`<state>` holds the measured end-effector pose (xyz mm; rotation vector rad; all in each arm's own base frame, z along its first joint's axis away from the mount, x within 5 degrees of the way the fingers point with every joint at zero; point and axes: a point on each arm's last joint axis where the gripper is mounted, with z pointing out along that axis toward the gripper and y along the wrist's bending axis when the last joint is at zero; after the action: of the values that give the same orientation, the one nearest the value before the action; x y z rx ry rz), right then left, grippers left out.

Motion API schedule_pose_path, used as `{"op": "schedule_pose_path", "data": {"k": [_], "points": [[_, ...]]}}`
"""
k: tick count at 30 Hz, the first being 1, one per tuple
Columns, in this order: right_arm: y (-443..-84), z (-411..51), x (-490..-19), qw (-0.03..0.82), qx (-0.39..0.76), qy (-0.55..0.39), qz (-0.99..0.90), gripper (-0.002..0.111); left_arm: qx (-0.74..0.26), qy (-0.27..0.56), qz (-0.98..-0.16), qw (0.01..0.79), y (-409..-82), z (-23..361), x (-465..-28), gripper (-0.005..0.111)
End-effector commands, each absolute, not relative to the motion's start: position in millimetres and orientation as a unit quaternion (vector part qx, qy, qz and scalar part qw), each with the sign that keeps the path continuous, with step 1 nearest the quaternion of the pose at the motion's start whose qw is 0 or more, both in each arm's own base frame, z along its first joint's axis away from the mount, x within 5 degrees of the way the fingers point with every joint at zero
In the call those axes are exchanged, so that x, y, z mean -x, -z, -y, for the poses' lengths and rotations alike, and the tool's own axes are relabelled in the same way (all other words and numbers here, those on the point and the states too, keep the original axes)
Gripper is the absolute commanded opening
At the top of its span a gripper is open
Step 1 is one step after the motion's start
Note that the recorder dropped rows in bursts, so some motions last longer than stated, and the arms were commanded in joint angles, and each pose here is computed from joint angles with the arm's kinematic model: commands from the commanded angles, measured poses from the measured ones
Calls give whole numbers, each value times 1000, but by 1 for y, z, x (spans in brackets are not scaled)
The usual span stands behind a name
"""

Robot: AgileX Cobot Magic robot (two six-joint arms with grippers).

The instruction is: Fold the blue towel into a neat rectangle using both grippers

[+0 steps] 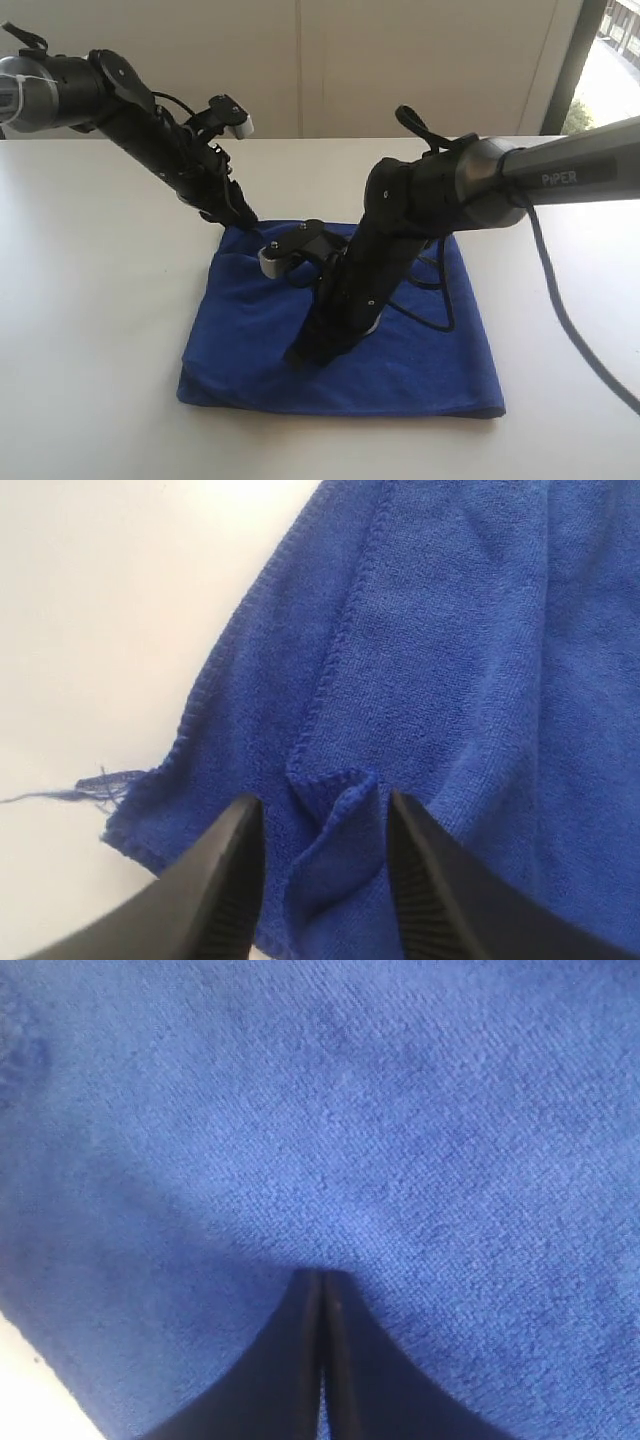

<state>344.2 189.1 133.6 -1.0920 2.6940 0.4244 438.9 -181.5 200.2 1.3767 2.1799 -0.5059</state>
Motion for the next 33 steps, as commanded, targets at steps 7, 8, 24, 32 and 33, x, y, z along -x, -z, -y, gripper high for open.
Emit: {"op": "schedule_pose_path", "data": {"k": [7, 8, 24, 32, 33], "points": [[-117, -189, -342, 76, 362, -148, -917, 0, -513, 205, -791, 262, -184, 187, -444, 46], [-117, -189, -342, 76, 361, -149, -917, 0, -511, 207, -793, 260, -182, 187, -444, 46], [-117, -189, -342, 75, 362, -149, -917, 0, -513, 208, -792, 259, -177, 188, -445, 0], [-117, -189, -342, 74, 362, -149, -917, 0, -471, 187, -816, 278, -186, 184, -450, 0], [-117, -189, -342, 73, 362, -150, -917, 0, -462, 176, -823, 280, -186, 182, -452, 0]]}}
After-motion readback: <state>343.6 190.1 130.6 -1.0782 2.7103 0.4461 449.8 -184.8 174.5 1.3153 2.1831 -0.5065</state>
